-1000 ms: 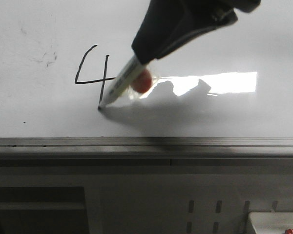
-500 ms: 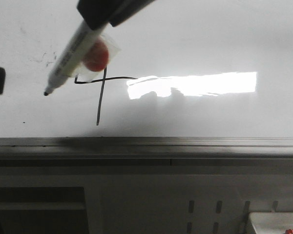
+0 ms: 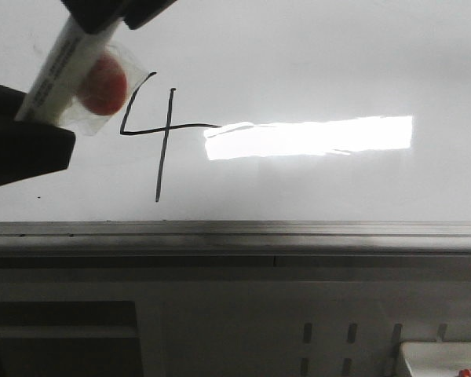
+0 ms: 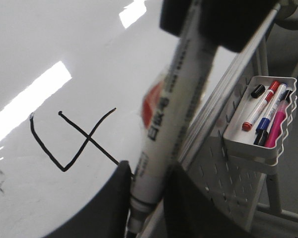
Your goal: Write number 4 on whiteboard
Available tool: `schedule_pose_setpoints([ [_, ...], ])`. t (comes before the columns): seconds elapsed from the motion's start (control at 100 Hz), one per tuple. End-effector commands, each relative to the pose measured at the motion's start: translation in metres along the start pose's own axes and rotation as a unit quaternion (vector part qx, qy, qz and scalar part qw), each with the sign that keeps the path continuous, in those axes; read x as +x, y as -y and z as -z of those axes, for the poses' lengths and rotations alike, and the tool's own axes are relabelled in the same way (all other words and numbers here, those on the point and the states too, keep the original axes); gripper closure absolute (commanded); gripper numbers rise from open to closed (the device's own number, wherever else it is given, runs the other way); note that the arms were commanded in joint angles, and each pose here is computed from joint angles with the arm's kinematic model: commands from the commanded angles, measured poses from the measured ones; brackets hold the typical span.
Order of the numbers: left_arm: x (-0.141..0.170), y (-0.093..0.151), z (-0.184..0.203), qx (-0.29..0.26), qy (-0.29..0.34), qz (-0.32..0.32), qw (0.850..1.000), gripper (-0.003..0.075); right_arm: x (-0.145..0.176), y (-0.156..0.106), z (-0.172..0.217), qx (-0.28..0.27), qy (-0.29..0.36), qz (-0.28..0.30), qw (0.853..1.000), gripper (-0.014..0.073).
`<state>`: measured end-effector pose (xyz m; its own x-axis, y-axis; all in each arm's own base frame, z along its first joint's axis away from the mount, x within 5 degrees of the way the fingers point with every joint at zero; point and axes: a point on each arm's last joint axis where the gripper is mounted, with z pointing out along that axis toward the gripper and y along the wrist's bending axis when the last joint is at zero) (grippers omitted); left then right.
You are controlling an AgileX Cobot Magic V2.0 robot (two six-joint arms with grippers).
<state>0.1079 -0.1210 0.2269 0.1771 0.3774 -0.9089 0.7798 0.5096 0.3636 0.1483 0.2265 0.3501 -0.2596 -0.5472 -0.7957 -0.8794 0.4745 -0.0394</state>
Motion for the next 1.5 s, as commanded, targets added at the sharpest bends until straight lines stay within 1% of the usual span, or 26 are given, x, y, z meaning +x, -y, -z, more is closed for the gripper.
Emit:
schedule_pose_setpoints([
  [0.0, -0.019, -0.006, -0.002, -0.014, 0.06, 0.016, 0.998, 0.074, -0.016, 0.001, 0.017, 0.008, 0.054, 0.009, 0.998, 0.0659],
  [0.08, -0.019, -0.006, -0.002, -0.014, 0.061, 0.016, 0.998, 0.0741, -0.017, 0.001, 0.017, 0.008, 0.056, 0.009, 0.998, 0.0649],
  [0.13, -0.019, -0.006, -0.002, -0.014, 0.061, 0.016, 0.998, 0.0741, -0.017, 0.001, 0.017, 0.008, 0.056, 0.009, 0.998, 0.0587],
  [0.15, -0.019, -0.006, -0.002, -0.014, 0.062, 0.016, 0.998, 0.0741, -0.017, 0.001, 0.017, 0.008, 0.057, 0.009, 0.998, 0.054],
  [0.18, -0.02, -0.006, -0.002, -0.014, 0.064, 0.016, 0.998, 0.0741, -0.017, 0.001, 0.017, 0.009, 0.061, 0.009, 0.998, 0.0433],
  [0.2, -0.02, -0.006, -0.002, -0.015, 0.065, 0.016, 0.998, 0.0741, -0.018, 0.001, 0.017, 0.01, 0.064, 0.009, 0.998, 0.0384],
  [0.21, -0.02, -0.006, -0.002, -0.015, 0.065, 0.016, 0.998, 0.0741, -0.018, 0.001, 0.017, 0.01, 0.066, 0.009, 0.998, 0.033],
  [0.22, -0.02, -0.007, -0.002, -0.016, 0.066, 0.018, 0.998, 0.0741, -0.019, 0.001, 0.017, 0.011, 0.07, 0.009, 0.997, 0.0304],
  [0.23, -0.02, -0.007, -0.002, -0.017, 0.067, 0.02, 0.997, 0.0741, -0.02, 0.002, 0.017, 0.012, 0.077, 0.009, 0.997, 0.0223],
  [0.25, -0.021, -0.007, -0.002, -0.018, 0.068, 0.021, 0.997, 0.0741, -0.021, 0.002, 0.017, 0.013, 0.083, 0.009, 0.996, 0.0171],
  [0.26, -0.021, -0.007, -0.001, -0.019, 0.069, 0.024, 0.997, 0.0741, -0.022, 0.002, 0.017, 0.014, 0.085, 0.01, 0.996, 0.012],
  [0.27, -0.021, -0.007, -0.001, -0.019, 0.07, 0.024, 0.997, 0.0741, -0.022, 0.002, 0.018, 0.016, 0.088, 0.011, 0.996, 0.012],
  [0.31, -0.021, -0.009, -0.001, -0.028, 0.07, 0.043, 0.996, 0.0741, -0.026, 0.003, 0.018, 0.024, 0.106, 0.019, 0.994, -0.0029],
  [0.34, -0.021, -0.01, -0.001, -0.034, 0.07, 0.055, 0.995, 0.0741, -0.028, 0.005, 0.02, 0.031, 0.119, 0.026, 0.992, -0.0076],
  [0.41, -0.019, -0.016, -0.001, -0.06, 0.065, 0.112, 0.99, 0.0741, -0.034, 0.009, 0.027, 0.046, 0.157, 0.032, 0.986, -0.0058],
  [0.51, -0.013, -0.024, 0.0, -0.103, 0.051, 0.211, 0.971, 0.0741, -0.042, 0.015, 0.043, 0.066, 0.214, 0.028, 0.974, -0.0025],
  [0.57, -0.01, -0.026, 0.0, -0.119, 0.043, 0.25, 0.96, 0.0741, -0.044, 0.019, 0.055, 0.078, 0.237, 0.025, 0.968, -0.0009],
  [0.67, -0.006, -0.029, 0.001, -0.14, 0.031, 0.306, 0.941, 0.0741, -0.043, 0.027, 0.073, 0.099, 0.252, 0.019, 0.962, 0.0004],
  [0.76, -0.001, -0.031, 0.002, -0.157, 0.017, 0.362, 0.919, 0.0741, -0.04, 0.032, 0.087, 0.114, 0.256, 0.014, 0.96, 0.0004],
  [0.82, 0.001, -0.031, 0.002, -0.16, 0.005, 0.388, 0.908, 0.0741, -0.039, 0.035, 0.094, 0.122, 0.257, 0.011, 0.959, 0.0004],
  [0.87, 0.002, -0.03, 0.0, -0.159, -0.008, 0.402, 0.902, 0.0741, -0.038, 0.035, 0.098, 0.126, 0.258, 0.01, 0.958, 0.0004],
  [1.02, 0.0, -0.031, -0.008, -0.151, -0.027, 0.405, 0.902, 0.0741, -0.037, 0.034, 0.104, 0.126, 0.263, 0.011, 0.956, 0.0004],
  [1.07, -0.002, -0.032, -0.012, -0.149, -0.033, 0.413, 0.898, 0.0741, -0.037, 0.034, 0.104, 0.126, 0.262, 0.011, 0.957, 0.0004],
  [1.15, -0.001, -0.033, -0.018, -0.156, -0.047, 0.444, 0.881, 0.0741, -0.036, 0.034, 0.104, 0.125, 0.255, 0.01, 0.959, 0.0004],
  [1.31, 0.007, -0.033, -0.025, -0.17, -0.069, 0.48, 0.858, 0.0741, -0.033, 0.034, 0.102, 0.122, 0.24, 0.009, 0.963, 0.0015],
  [1.49, 0.007, -0.033, -0.025, -0.172, -0.068, 0.482, 0.857, 0.0741, -0.033, 0.034, 0.102, 0.121, 0.239, 0.009, 0.963, 0.0022],
])
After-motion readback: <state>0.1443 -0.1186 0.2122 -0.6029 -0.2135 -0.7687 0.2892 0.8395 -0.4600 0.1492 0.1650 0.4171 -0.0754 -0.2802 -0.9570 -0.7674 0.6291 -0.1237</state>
